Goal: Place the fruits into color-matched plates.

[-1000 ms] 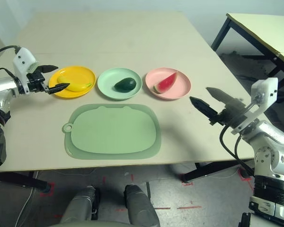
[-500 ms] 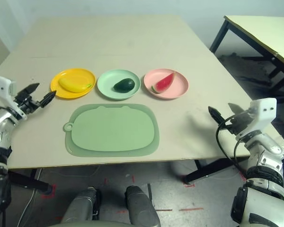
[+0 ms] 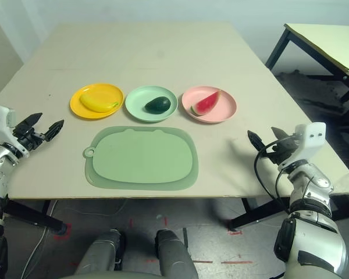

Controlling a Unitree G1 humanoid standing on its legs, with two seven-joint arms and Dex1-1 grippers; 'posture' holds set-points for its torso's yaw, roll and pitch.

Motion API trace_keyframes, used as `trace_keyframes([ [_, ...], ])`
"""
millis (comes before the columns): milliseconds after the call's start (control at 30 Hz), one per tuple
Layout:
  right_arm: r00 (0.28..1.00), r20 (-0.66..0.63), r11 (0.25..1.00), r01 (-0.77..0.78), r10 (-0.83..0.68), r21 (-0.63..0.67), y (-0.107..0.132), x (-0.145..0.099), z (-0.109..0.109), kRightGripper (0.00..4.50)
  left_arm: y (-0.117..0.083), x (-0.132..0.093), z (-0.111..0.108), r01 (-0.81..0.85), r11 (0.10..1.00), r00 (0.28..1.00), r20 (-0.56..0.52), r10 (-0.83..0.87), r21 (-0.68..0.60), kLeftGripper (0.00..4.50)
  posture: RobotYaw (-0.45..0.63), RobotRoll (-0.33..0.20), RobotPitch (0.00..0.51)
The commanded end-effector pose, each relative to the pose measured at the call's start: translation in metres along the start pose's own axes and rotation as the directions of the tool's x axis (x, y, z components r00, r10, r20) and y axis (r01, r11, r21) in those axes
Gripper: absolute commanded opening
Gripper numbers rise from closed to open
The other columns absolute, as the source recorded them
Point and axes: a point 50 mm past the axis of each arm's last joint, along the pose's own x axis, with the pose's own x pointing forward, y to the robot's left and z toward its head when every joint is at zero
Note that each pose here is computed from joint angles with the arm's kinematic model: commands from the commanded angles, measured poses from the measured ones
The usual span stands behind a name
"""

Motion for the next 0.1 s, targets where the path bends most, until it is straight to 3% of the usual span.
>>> trace_keyframes([
  [33,1.0,0.004,1.0,0.009,-0.009,0.004,0.0016,0.0,-0.0025,4.5,0.0045,-0.0016,0.0017,-0.01,1.0,1.0,-0.009,0.01,0.008,4.47,0.03,0.0,0.16],
  [100,1.0,-0.003,1.0,0.021,-0.021,0.006,-0.0004,-0.0045,-0.0055,4.5,0.004,0.0026,0.0029,0.005,1.0,1.0,-0.014,-0.005,0.024,4.47,0.02,0.0,0.158],
])
